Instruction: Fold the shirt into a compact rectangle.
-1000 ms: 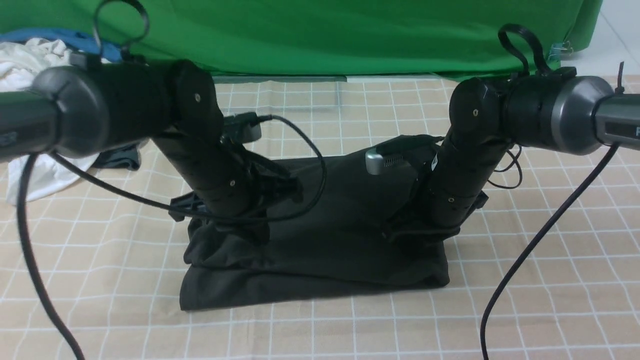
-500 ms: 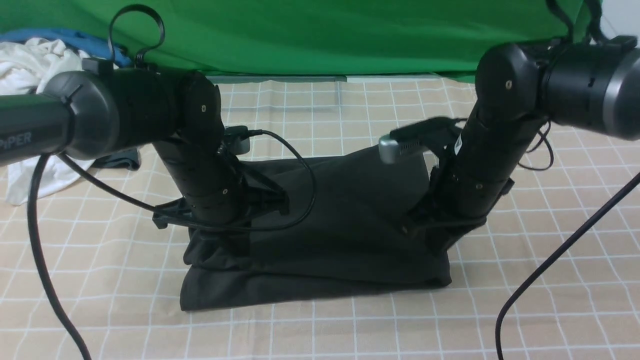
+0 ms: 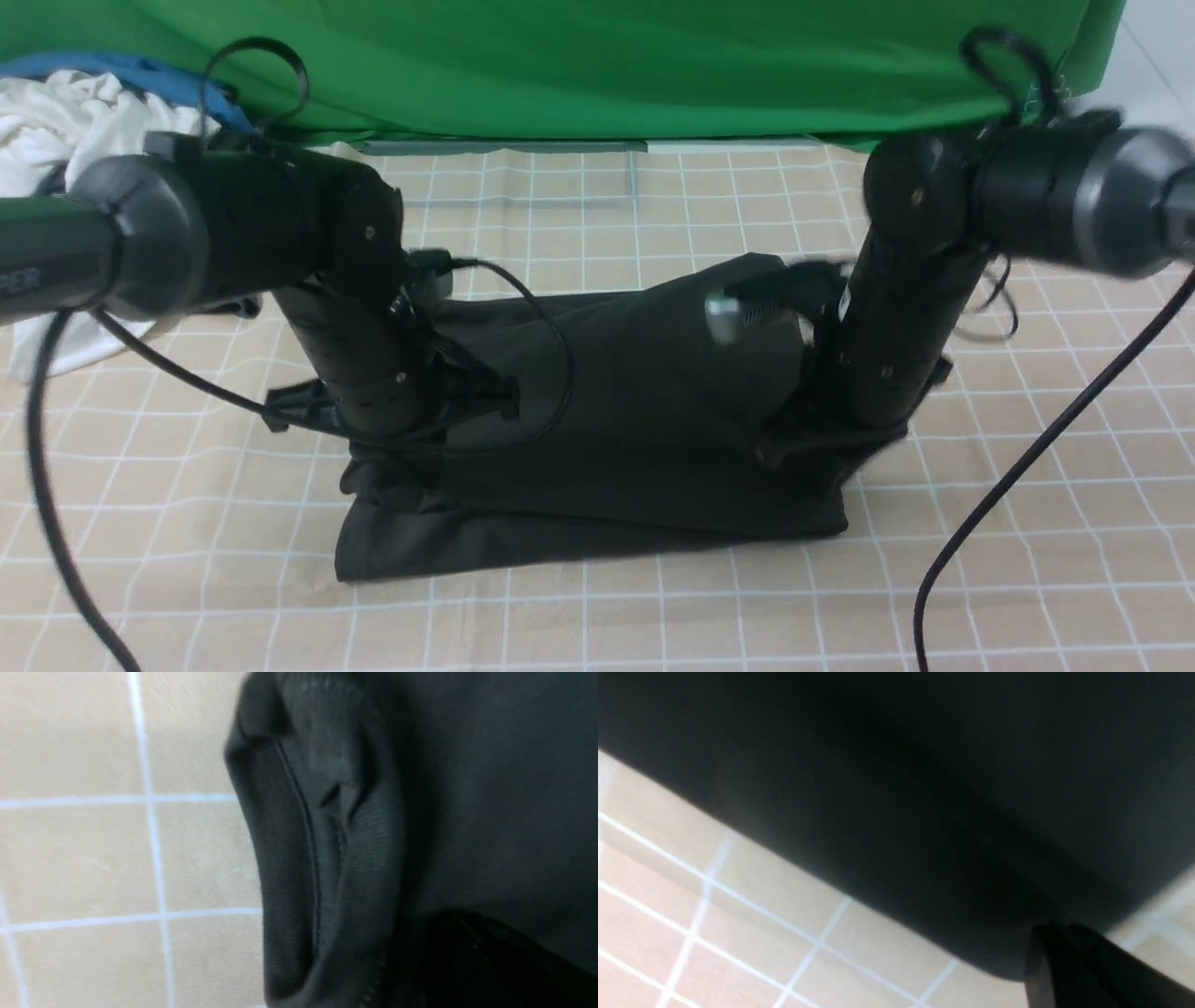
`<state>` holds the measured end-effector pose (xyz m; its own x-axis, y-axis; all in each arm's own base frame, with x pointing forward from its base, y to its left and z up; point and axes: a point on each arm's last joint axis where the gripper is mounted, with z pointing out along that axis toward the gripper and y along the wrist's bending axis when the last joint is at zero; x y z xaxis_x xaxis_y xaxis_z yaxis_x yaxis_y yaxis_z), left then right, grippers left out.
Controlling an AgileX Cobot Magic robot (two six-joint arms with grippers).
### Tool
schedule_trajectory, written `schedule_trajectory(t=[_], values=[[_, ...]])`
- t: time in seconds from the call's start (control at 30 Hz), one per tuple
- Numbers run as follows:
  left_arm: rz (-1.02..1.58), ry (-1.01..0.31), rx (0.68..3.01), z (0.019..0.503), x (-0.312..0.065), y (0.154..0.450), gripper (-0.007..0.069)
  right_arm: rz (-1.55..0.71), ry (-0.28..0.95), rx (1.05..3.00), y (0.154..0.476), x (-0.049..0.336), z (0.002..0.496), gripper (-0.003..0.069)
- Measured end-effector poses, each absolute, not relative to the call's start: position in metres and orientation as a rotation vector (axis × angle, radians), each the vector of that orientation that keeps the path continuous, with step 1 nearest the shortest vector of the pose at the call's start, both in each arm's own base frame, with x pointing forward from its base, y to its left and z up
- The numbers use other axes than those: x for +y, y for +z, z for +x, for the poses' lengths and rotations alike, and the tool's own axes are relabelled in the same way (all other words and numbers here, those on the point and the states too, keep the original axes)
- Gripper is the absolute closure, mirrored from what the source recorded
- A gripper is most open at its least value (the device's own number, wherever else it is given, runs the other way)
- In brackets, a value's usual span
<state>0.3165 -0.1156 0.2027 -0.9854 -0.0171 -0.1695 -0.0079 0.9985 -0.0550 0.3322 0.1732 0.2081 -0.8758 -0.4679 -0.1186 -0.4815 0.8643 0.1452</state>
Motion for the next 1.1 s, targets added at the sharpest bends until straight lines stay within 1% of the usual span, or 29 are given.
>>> schedule_trajectory(t=[0.03, 0.07, 0.1, 0.2, 0.27, 0.3, 0.37, 0.43, 0.53, 0.57, 0.63, 0.7, 0.8, 0.83, 0.97, 1.03, 1.1], values=[[-0.018, -0.099, 2.937, 0.314, -0.115, 0.214, 0.0613, -0.739, 0.265, 2.913, 0.222, 0.171, 0.335, 0.0617], [-0.018, -0.102, 2.923, 0.314, -0.115, 0.216, 0.0613, -0.731, 0.269, 2.886, 0.231, 0.17, 0.336, 0.0617], [-0.018, -0.134, 2.871, 0.31, -0.113, 0.234, 0.0613, -0.696, 0.279, 2.804, 0.256, 0.166, 0.343, 0.0617], [-0.026, -0.183, 2.767, 0.3, -0.11, 0.264, 0.0613, -0.627, 0.293, 2.665, 0.296, 0.159, 0.359, 0.0617], [-0.028, -0.195, 2.746, 0.296, -0.108, 0.272, 0.0613, -0.608, 0.296, 2.634, 0.306, 0.156, 0.366, 0.0617], [-0.031, -0.203, 2.729, 0.292, -0.107, 0.28, 0.0613, -0.602, 0.303, 2.62, 0.311, 0.155, 0.377, 0.0617], [-0.037, -0.219, 2.72, 0.287, -0.106, 0.286, 0.0613, -0.604, 0.308, 2.625, 0.308, 0.155, 0.388, 0.0616], [-0.046, -0.25, 2.694, 0.28, -0.104, 0.298, 0.0613, -0.603, 0.311, 2.654, 0.291, 0.159, 0.407, 0.0615], [-0.059, -0.303, 2.651, 0.269, -0.102, 0.314, 0.0613, -0.601, 0.323, 2.704, 0.26, 0.166, 0.425, 0.0614], [-0.064, -0.325, 2.635, 0.262, -0.101, 0.322, 0.0613, -0.594, 0.325, 2.725, 0.243, 0.168, 0.432, 0.0614], [-0.065, -0.336, 2.626, 0.256, -0.099, 0.328, 0.0613, -0.586, 0.323, 2.728, 0.232, 0.17, 0.438, 0.0614], [-0.065, -0.351, 2.613, 0.239, -0.093, 0.338, 0.0613, -0.572, 0.318, 2.75, 0.205, 0.172, 0.447, 0.0614], [-0.069, -0.364, 2.591, 0.216, -0.085, 0.345, 0.0613, -0.522, 0.315, 2.805, 0.179, 0.17, 0.453, 0.0614], [-0.078, -0.368, 2.589, 0.207, -0.082, 0.345, 0.0613, -0.498, 0.319, 2.817, 0.176, 0.167, 0.455, 0.0614], [-0.091, -0.387, 2.555, 0.178, -0.071, 0.346, 0.0613, -0.453, 0.322, 2.838, 0.183, 0.154, 0.459, 0.0614], [-0.09, -0.398, 2.529, 0.164, -0.066, 0.347, 0.0613, -0.443, 0.31, 2.854, 0.195, 0.143, 0.458, 0.0616], [-0.09, -0.41, 2.5, 0.153, -0.062, 0.351, 0.0613, -0.435, 0.293, 2.84, 0.218, 0.132, 0.454, 0.0621]])
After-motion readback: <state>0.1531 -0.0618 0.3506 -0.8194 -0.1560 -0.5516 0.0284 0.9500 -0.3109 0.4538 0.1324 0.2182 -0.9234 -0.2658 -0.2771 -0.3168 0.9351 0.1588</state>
